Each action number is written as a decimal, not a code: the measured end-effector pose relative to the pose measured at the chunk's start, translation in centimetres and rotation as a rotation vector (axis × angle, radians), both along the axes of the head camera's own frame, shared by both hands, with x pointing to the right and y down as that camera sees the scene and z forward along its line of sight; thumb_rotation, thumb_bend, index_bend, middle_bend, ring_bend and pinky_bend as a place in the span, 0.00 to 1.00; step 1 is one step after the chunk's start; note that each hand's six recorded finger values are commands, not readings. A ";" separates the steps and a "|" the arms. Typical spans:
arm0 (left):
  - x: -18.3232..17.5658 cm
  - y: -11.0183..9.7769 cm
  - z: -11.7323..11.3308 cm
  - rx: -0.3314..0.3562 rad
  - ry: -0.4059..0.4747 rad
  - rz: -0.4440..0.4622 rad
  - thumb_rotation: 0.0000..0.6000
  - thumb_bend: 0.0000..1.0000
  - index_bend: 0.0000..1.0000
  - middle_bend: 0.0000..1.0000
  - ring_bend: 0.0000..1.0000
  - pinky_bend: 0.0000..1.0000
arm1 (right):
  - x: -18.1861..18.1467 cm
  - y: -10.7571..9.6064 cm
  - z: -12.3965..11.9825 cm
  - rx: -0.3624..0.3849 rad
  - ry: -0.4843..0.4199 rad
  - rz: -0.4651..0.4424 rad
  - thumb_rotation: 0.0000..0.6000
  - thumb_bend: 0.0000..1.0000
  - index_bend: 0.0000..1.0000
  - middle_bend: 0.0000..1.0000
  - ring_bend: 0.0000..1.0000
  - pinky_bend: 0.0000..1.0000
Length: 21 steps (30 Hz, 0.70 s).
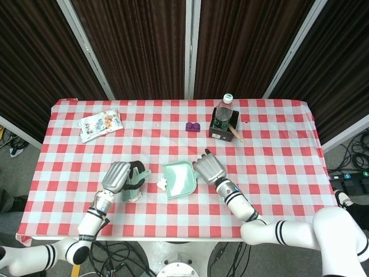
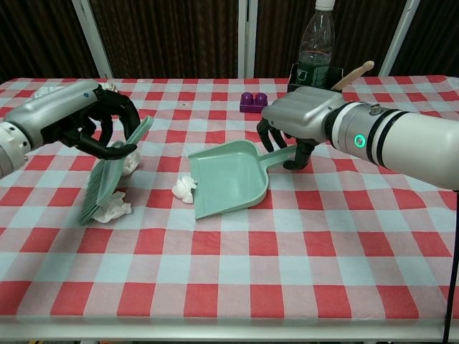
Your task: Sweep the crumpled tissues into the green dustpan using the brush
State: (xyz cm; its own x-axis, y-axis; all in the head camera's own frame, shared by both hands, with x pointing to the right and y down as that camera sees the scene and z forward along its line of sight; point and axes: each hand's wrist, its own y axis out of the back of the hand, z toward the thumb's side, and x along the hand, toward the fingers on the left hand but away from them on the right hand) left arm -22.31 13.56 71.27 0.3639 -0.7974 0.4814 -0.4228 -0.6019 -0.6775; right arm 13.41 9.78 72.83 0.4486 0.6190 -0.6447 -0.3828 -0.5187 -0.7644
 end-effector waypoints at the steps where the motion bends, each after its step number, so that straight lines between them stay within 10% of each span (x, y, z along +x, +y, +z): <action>1: 0.2 -0.2 0.1 0.005 0.004 -0.005 1.00 0.52 0.55 0.56 0.65 0.91 | 0.0 0.0 0.0 -0.001 -0.001 0.000 1.00 0.41 0.65 0.57 0.38 0.20; 21: 5.5 -2.9 0.1 0.063 0.166 -0.021 1.00 0.53 0.55 0.56 0.64 0.91 | -0.1 -0.1 0.1 -0.016 -0.015 0.032 1.00 0.42 0.65 0.57 0.38 0.20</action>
